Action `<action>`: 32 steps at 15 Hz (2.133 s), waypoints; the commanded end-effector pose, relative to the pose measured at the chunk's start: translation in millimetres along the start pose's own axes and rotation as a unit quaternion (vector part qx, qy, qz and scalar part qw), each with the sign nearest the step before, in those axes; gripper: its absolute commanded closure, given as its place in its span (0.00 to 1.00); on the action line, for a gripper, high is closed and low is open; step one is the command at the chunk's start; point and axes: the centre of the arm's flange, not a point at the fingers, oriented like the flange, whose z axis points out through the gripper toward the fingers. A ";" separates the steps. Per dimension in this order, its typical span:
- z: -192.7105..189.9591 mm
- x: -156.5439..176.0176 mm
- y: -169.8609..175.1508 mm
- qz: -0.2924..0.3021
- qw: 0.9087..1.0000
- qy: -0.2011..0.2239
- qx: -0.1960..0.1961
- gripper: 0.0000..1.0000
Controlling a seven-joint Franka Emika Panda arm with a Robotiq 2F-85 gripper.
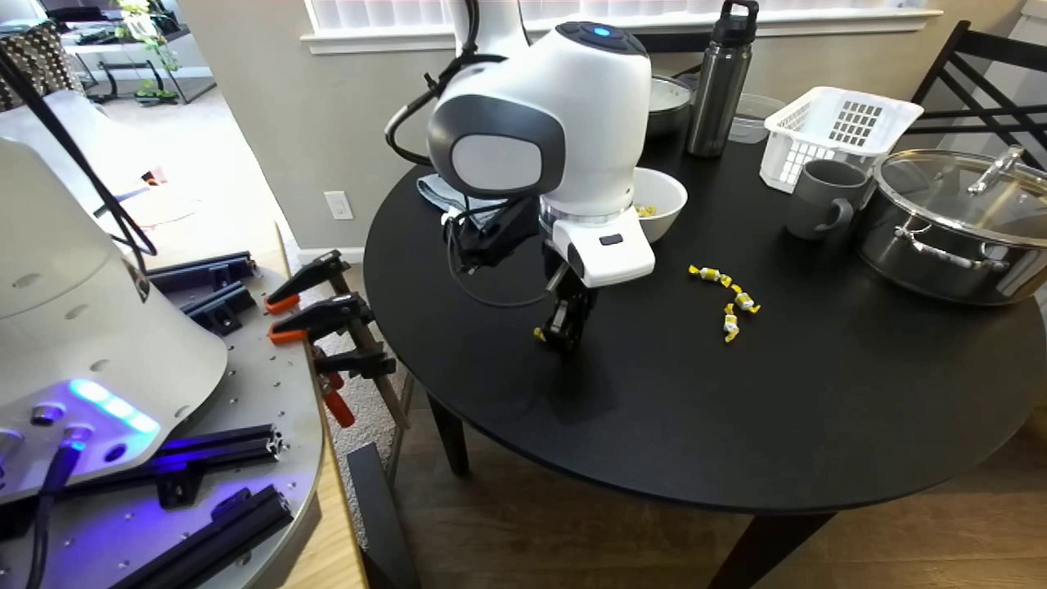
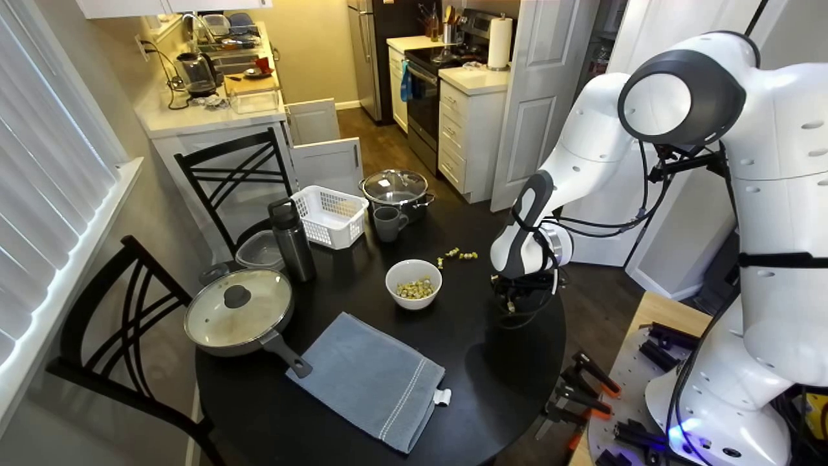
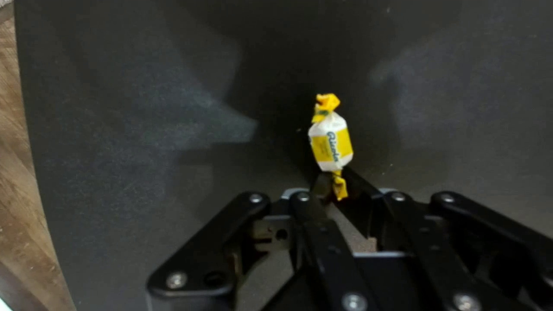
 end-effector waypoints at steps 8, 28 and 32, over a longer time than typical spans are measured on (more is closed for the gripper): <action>-60.3 11.4 -47.4 -0.017 0.997 0.044 0.063 0.98; -150.9 5.3 -180.9 -0.048 0.964 0.081 0.248 0.48; -159.4 23.5 -163.0 -0.038 0.967 0.099 0.232 0.22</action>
